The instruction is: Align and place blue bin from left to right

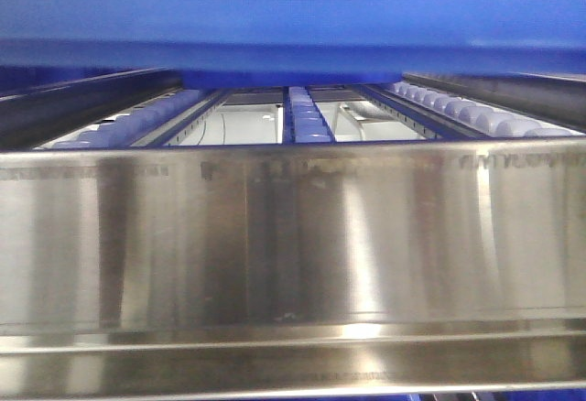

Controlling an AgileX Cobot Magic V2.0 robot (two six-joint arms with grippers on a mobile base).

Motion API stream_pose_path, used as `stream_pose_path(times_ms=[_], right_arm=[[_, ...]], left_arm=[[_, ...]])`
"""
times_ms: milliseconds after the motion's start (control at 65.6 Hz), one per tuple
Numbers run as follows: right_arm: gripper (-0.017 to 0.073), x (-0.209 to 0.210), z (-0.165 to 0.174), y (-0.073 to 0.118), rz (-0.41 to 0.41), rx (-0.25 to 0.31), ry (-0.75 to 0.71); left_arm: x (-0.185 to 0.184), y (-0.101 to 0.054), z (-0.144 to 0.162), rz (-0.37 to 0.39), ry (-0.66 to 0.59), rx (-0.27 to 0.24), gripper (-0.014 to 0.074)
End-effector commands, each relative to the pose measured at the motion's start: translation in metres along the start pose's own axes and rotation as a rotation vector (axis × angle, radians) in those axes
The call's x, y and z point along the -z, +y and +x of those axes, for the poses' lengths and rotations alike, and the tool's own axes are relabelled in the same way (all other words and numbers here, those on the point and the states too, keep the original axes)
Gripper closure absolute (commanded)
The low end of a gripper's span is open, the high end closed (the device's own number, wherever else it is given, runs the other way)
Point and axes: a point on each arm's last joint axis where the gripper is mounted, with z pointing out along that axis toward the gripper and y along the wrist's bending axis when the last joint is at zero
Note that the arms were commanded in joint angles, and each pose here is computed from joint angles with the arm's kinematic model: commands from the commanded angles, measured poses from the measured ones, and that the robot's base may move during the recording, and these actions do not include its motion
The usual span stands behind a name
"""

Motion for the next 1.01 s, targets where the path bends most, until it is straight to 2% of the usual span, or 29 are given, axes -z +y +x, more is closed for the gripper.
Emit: stream_pose_path(times_ms=[0, 61, 183, 244, 381, 533, 686, 991], right_arm=[[0.0636, -0.001, -0.012, 0.01, -0.072, 0.014, -0.079], [0.0636, -0.006, -0.017, 0.01, -0.063, 0.013, -0.067], [0.0636, -0.013, -0.026, 0.011, -0.085, 0.028, -0.037], [0.0636, -0.018, -0.03, 0.008, -0.069, 0.02, -0.033], [0.0637, -0.032, -0.035, -0.003, -0.031, -0.004, -0.012], [0.0637, -0.049, -0.041, -0.008, -0.07, 0.008, -0.008], [0.0637, -0.075, -0.043, -0.014, -0.066, -0.032, 0.036], [0.0637, -0.111, -0.038, -0.007, -0.044, -0.018, 0.08]], left_arm=[[0.004, -0.01, -0.014, 0.163, -0.104, 0.018, 0.0704], [-0.001, -0.011, -0.018, 0.185, -0.083, 0.048, 0.0704], [-0.019, -0.013, -0.023, 0.192, -0.015, 0.036, 0.0704], [-0.029, -0.014, -0.024, 0.19, 0.007, 0.038, 0.0704], [-0.05, -0.019, -0.027, 0.199, 0.03, 0.071, 0.0704], [-0.068, -0.021, -0.026, 0.199, 0.067, 0.103, 0.0704], [-0.082, -0.028, -0.025, 0.21, 0.071, 0.091, 0.0704], [-0.112, -0.039, -0.021, 0.195, 0.097, 0.074, 0.0704]])
